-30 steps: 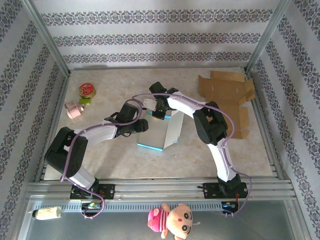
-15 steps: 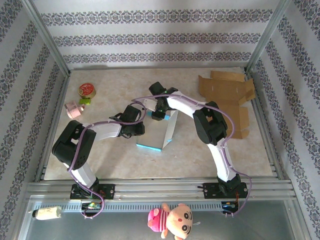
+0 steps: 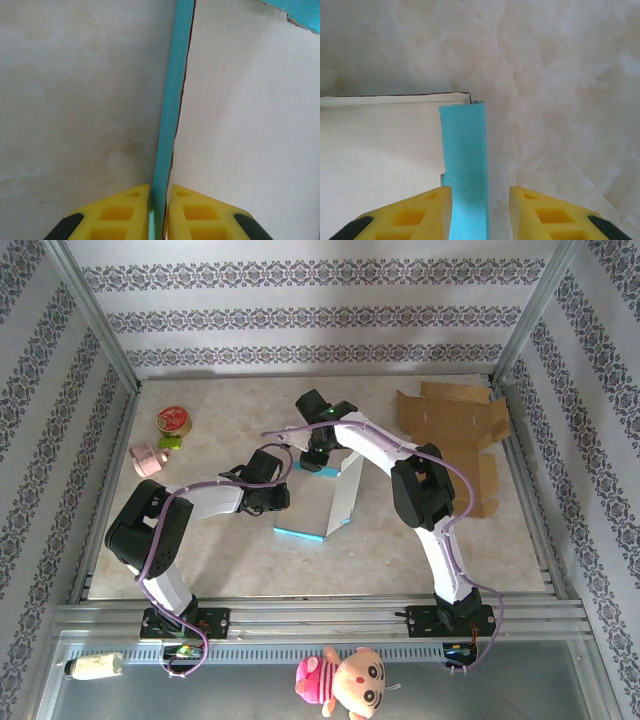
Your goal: Fold the paper box
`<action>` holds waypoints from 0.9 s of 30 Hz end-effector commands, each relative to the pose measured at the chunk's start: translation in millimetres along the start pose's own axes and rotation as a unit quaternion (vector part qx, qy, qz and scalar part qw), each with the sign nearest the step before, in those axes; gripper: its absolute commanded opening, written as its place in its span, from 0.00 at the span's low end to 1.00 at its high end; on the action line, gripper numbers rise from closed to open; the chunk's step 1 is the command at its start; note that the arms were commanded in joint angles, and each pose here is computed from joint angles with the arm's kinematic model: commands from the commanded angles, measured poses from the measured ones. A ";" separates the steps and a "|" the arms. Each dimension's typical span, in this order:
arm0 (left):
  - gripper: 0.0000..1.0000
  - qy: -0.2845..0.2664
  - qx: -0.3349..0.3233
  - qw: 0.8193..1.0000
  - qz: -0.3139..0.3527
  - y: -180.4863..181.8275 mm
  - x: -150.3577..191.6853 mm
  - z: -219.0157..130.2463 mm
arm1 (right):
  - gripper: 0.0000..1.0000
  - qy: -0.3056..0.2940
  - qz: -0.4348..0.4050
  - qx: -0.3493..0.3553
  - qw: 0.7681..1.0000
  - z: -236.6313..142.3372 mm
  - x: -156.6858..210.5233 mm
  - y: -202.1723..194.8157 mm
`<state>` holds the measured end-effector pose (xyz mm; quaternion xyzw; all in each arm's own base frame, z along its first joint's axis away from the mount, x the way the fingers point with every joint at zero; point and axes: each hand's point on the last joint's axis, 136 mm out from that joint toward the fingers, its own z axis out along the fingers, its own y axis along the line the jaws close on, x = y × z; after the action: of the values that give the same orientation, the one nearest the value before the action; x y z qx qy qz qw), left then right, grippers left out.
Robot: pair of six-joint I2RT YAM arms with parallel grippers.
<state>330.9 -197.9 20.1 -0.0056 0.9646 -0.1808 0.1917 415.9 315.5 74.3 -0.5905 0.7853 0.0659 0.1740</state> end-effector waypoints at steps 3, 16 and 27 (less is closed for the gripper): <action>0.14 -0.001 0.003 1.000 0.012 -3.4 -0.9 6.1 | 0.36 0.045 -0.023 -0.007 0.999 1.2 17.7 -4.9; 0.14 -0.006 0.009 1.000 0.009 -6.6 -3.8 4.2 | 0.32 0.104 -0.059 -0.047 0.992 23.9 32.9 -7.2; 0.14 -0.009 0.010 1.000 0.010 -7.2 -5.2 2.8 | 0.29 0.084 -0.028 -0.090 0.992 19.4 26.5 7.5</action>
<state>331.0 -198.1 20.2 -0.0057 0.9645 -0.1814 0.1918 412.6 299.9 38.9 -0.6449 0.7598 0.0491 0.0658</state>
